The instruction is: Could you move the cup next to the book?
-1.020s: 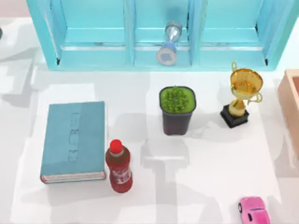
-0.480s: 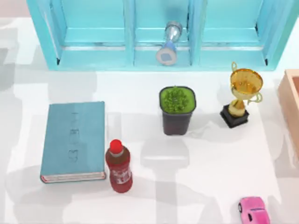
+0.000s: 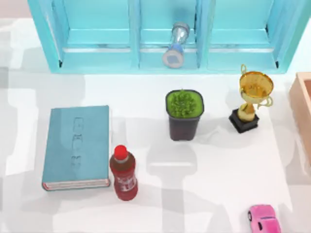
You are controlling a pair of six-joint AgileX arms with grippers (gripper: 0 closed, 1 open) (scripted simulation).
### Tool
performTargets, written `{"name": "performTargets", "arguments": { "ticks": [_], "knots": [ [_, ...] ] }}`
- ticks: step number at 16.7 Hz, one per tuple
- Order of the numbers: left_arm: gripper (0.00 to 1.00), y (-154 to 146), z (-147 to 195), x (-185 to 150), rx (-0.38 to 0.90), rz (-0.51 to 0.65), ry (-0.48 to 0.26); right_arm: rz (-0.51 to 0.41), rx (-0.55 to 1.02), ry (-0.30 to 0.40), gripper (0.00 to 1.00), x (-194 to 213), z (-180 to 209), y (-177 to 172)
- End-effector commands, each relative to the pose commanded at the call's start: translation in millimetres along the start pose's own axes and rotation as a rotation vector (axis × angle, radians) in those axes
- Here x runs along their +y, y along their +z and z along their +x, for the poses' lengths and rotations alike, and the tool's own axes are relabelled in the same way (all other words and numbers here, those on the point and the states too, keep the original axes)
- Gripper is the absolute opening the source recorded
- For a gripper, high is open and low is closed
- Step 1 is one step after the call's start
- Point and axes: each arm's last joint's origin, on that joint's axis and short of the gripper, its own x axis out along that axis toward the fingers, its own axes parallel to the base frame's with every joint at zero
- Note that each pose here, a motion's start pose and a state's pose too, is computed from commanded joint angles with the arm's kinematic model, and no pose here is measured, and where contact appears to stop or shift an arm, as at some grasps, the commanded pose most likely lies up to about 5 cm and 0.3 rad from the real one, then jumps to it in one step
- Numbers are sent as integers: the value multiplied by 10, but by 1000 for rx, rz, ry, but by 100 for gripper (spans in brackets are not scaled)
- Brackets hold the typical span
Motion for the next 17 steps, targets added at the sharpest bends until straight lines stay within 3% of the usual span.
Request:
{"name": "performTargets", "arguments": {
  "ticks": [12,17],
  "knots": [
    [2,0,0,0,0,0,0,0,0,0,100,0,0,0],
    [0,0,0,0,0,0,0,0,0,0,100,0,0,0]
  ]
}}
